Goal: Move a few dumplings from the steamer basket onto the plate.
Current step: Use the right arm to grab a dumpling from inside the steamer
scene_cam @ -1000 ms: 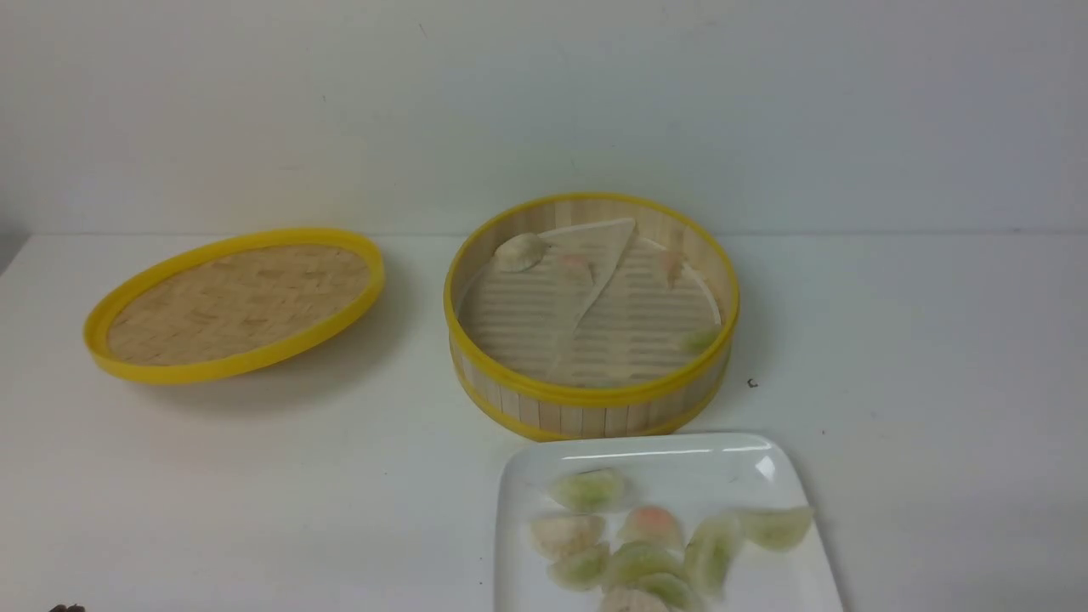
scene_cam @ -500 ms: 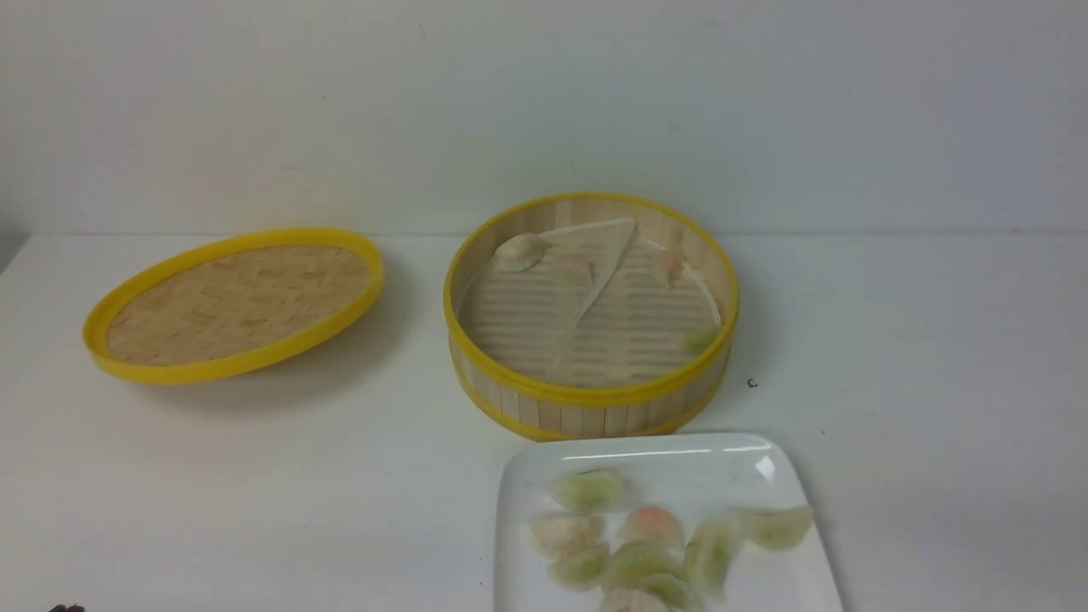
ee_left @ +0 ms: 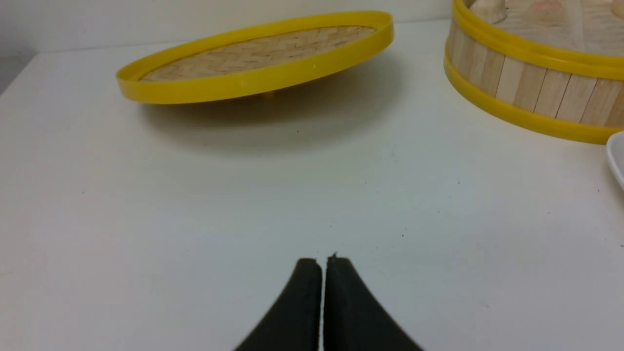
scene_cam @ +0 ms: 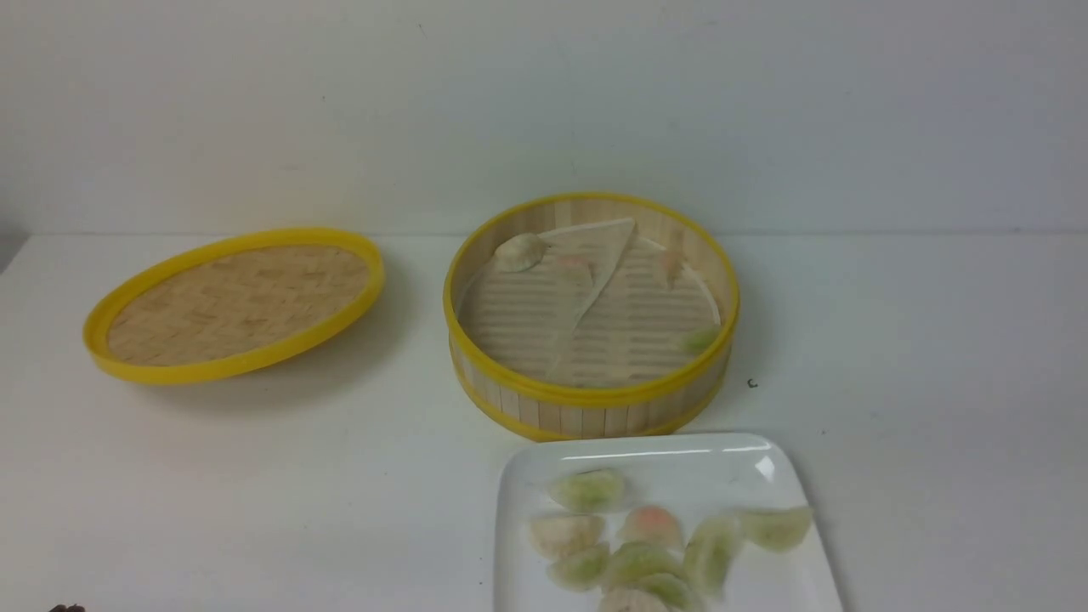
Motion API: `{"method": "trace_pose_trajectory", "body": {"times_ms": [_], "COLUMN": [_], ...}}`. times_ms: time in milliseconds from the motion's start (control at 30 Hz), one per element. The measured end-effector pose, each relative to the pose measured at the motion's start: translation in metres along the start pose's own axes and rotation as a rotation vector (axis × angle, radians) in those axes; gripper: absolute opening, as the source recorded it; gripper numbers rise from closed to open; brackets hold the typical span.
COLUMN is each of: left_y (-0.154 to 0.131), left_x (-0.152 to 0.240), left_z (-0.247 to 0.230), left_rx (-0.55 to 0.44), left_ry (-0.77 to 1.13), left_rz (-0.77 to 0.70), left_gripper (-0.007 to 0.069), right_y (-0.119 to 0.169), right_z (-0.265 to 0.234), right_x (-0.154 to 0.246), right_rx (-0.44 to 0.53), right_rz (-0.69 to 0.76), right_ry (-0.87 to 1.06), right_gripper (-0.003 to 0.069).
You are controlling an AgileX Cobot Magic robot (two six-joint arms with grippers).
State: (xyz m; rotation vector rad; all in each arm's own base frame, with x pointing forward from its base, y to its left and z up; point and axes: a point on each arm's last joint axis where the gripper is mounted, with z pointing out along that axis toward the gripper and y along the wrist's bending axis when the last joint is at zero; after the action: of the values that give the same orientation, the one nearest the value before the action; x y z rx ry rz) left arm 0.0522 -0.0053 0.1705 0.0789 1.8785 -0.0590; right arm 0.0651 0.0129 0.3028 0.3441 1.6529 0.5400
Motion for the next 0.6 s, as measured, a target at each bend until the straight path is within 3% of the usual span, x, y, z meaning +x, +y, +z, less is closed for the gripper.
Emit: {"method": "trace_pose_trajectory", "body": {"times_ms": [200, 367, 600], "left_y": [0.0, 0.0, 0.0], "left_x": [0.0, 0.0, 0.0], "left_z": [0.0, 0.0, 0.0], "left_rx": [0.0, 0.0, 0.0], "left_ry": [0.0, 0.0, 0.0], "left_rz": [0.0, 0.0, 0.0], "left_gripper": [-0.0006, -0.0006, -0.0006], "right_y": [0.031, 0.043, 0.077], "right_z": [0.079, 0.141, 0.204], "right_x": [-0.044, -0.06, -0.046], "right_rx": [0.071, 0.012, -0.067], "right_rz": [-0.259, -0.306, -0.407], "right_ry": [0.537, 0.71, 0.838], "right_gripper": [-0.0015, -0.0013, -0.001]}}
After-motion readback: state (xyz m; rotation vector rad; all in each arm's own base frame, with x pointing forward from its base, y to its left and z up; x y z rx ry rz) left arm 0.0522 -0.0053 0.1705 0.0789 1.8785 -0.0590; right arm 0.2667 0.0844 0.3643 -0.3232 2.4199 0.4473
